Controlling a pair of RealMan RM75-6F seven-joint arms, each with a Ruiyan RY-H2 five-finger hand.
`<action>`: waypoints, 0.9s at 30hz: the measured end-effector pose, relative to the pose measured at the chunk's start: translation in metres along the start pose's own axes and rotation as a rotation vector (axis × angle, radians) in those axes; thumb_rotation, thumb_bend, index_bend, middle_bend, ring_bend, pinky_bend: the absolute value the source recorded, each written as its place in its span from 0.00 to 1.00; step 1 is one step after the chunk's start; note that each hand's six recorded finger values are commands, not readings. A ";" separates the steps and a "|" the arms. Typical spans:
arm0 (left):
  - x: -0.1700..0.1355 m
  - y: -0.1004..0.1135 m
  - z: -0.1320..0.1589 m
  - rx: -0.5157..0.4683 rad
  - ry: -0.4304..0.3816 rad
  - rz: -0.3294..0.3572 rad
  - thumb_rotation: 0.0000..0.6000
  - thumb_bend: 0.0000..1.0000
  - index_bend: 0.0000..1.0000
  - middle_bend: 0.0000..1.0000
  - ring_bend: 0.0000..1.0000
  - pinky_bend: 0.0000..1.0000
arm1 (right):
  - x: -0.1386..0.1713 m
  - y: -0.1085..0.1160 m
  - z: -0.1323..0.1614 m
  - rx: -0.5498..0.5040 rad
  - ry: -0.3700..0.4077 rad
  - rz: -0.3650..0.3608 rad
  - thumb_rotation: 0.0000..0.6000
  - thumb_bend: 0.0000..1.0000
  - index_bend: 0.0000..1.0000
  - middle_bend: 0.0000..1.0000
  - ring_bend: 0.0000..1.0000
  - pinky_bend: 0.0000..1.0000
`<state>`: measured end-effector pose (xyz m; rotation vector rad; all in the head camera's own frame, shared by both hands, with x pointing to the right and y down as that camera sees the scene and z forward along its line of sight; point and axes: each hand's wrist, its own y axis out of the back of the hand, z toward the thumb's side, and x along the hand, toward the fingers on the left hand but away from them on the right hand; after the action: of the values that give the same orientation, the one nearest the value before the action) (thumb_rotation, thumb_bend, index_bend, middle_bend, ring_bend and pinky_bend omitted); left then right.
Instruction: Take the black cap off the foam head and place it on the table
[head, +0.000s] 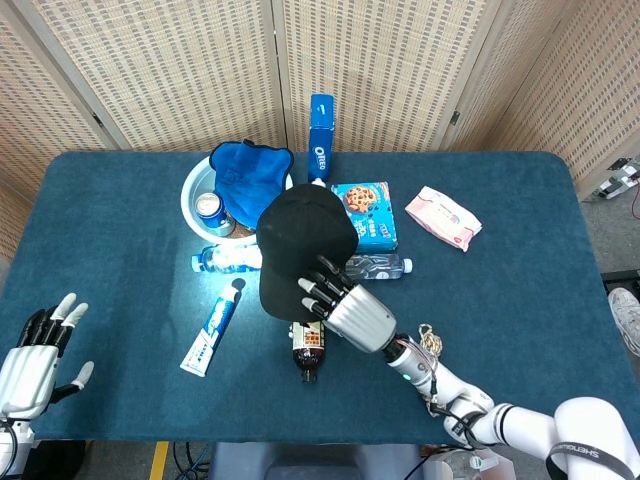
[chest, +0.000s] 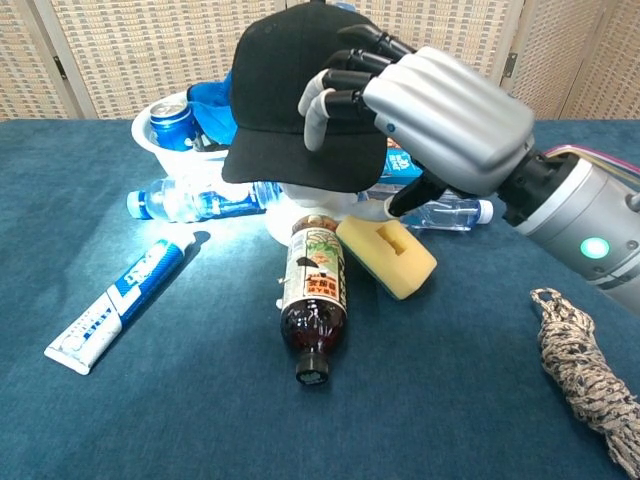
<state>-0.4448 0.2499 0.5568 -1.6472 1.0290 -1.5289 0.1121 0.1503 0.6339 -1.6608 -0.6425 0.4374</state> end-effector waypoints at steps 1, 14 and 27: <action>0.000 0.000 0.000 0.000 0.000 -0.001 1.00 0.29 0.00 0.00 0.00 0.00 | -0.001 -0.001 0.000 -0.002 0.002 -0.006 1.00 0.23 0.43 0.29 0.15 0.02; 0.000 -0.001 -0.002 0.000 0.003 -0.001 1.00 0.29 0.00 0.00 0.00 0.00 | -0.016 0.003 0.003 -0.026 0.030 -0.089 1.00 0.51 0.58 0.34 0.16 0.02; 0.001 -0.001 -0.002 0.003 0.005 -0.002 1.00 0.29 0.00 0.00 0.00 0.00 | -0.029 0.015 -0.009 -0.024 -0.003 -0.165 1.00 0.51 0.66 0.38 0.19 0.02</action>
<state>-0.4468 0.2497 0.5585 -1.6439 1.0271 -1.5360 0.0978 0.1242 0.6191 -1.6157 -0.7829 0.3144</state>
